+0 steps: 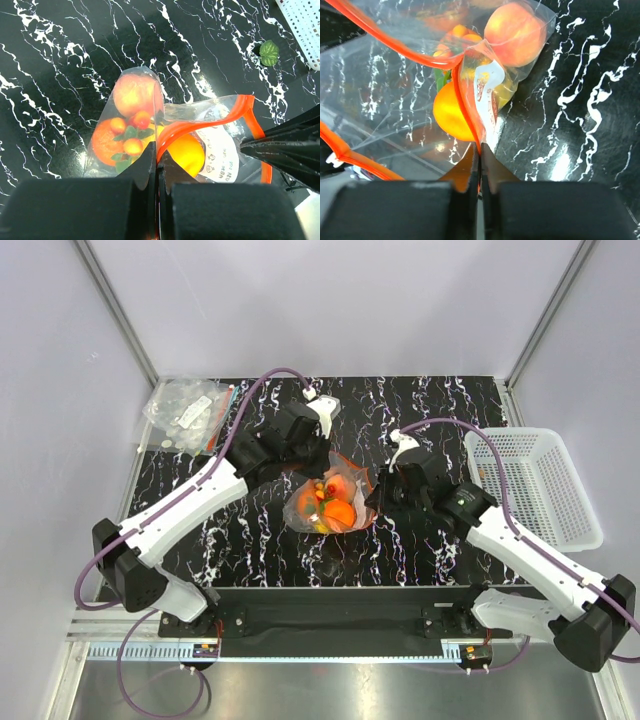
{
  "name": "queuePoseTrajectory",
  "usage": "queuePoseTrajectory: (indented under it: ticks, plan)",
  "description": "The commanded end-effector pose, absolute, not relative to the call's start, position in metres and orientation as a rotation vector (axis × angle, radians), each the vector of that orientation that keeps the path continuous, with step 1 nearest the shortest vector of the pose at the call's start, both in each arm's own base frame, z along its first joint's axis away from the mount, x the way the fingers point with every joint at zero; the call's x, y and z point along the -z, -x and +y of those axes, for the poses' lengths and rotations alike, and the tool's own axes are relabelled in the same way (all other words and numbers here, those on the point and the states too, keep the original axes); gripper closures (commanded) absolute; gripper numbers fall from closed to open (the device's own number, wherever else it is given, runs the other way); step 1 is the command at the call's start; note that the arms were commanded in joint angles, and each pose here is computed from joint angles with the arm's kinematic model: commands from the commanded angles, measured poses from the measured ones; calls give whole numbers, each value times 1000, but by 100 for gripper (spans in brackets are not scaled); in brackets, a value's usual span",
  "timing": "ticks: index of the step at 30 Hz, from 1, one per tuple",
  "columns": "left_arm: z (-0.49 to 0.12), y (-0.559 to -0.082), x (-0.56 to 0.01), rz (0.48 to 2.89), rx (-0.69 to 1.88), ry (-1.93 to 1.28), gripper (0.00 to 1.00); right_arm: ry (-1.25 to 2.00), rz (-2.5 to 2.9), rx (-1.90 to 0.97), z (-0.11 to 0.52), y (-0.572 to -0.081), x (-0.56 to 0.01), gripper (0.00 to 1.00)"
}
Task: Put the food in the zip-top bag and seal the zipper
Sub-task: Adjust the zipper food storage bag at the center of the board.
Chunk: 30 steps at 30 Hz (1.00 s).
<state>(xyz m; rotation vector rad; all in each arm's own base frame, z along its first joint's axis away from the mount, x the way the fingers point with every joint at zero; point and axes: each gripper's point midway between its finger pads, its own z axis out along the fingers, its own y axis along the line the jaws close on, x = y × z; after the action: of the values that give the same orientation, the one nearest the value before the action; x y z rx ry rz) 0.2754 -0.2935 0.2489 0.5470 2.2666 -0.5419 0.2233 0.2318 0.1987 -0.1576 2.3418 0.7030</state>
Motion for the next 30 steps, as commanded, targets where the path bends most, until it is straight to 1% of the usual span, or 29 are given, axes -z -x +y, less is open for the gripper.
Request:
queuePoseTrajectory:
  ticks: [1,6,8,11,15,17,19,21,22,23,26,30]
  plan:
    - [-296,-274,-278,2183,616,-526,100,152,2264,-739,236,-228,-231,100]
    - [-319,-255,-295,2136,823,-604,100,163,2143,-772,233,-231,-300,100]
    - [-319,-255,-297,2136,823,-598,100,177,2116,-772,236,-235,-316,100]
    - [-315,-258,-294,2143,797,-588,100,169,2152,-744,241,-244,-302,100]
    - [-314,-256,-257,2232,776,-603,98,143,2251,-719,252,-252,-260,100]
    - [-314,-254,-244,2257,777,-610,97,132,2270,-717,254,-253,-250,99]
    - [-315,-253,-242,2261,787,-617,97,122,2267,-709,253,-255,-249,79]
    - [-315,-252,-246,2249,790,-617,97,107,2261,-684,248,-255,-250,66]
    - [-314,-252,-246,2248,790,-614,97,102,2255,-675,243,-253,-254,51]
    - [-314,-252,-245,2249,786,-614,97,81,2249,-649,237,-254,-255,44]
    - [-310,-256,-240,2256,751,-599,97,57,2247,-597,220,-246,-255,39]
    - [-302,-262,-231,2260,700,-566,98,-16,2238,-522,190,-233,-253,23]
